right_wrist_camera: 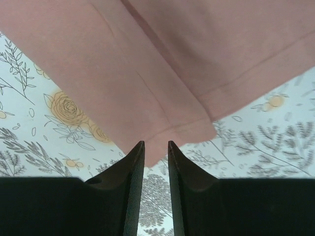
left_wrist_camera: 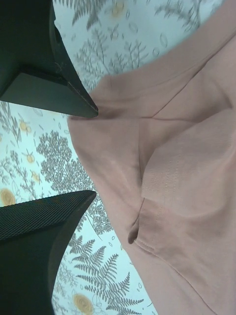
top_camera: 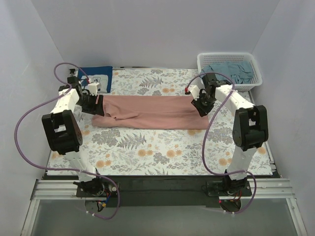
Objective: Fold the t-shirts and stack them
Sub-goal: Fold the tshirt
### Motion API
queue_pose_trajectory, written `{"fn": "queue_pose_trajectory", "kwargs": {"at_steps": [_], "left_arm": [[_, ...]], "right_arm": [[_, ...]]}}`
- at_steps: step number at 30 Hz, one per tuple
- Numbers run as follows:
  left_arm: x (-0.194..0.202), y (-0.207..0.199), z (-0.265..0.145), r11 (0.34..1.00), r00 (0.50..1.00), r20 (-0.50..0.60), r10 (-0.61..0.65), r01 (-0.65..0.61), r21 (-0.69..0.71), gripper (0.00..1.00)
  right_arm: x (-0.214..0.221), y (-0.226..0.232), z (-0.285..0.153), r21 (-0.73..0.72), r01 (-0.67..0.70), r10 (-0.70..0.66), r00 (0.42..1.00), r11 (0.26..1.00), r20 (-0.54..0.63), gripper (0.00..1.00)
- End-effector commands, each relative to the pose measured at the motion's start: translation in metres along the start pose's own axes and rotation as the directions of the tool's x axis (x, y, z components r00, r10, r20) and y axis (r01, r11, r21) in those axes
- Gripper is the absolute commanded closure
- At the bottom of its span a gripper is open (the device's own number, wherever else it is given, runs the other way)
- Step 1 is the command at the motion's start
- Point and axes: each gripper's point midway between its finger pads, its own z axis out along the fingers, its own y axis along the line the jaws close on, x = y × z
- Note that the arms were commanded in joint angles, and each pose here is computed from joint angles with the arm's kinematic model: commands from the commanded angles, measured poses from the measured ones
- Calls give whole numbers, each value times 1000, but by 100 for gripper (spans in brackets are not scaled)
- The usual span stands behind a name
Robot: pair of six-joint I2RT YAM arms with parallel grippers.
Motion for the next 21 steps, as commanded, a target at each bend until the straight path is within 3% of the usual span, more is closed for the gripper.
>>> {"fn": "queue_pose_trajectory", "kwargs": {"at_steps": [1,7,9,14,17,21], "left_arm": [[2,-7,8,995,995,8,-98,97,23,40],[28,7,30,990,990,-48,-135,133,-44,43],[44,9,38,989,986,-88,-143,138,-56,52],[89,18,52,986,972,-185,-146,127,-113,84],[97,19,49,985,972,-190,-135,111,-131,100],[107,9,37,989,976,-190,-103,79,-128,100]], "right_arm": [[12,19,23,-99,-101,98,994,990,-39,69],[36,13,54,-66,-116,108,988,991,-113,70],[51,15,64,-67,-117,105,982,991,-159,71],[89,21,70,-27,-75,66,965,997,-253,72],[100,29,68,-32,-67,56,961,997,-270,73],[112,40,54,-28,-48,39,961,998,-275,75]]}}
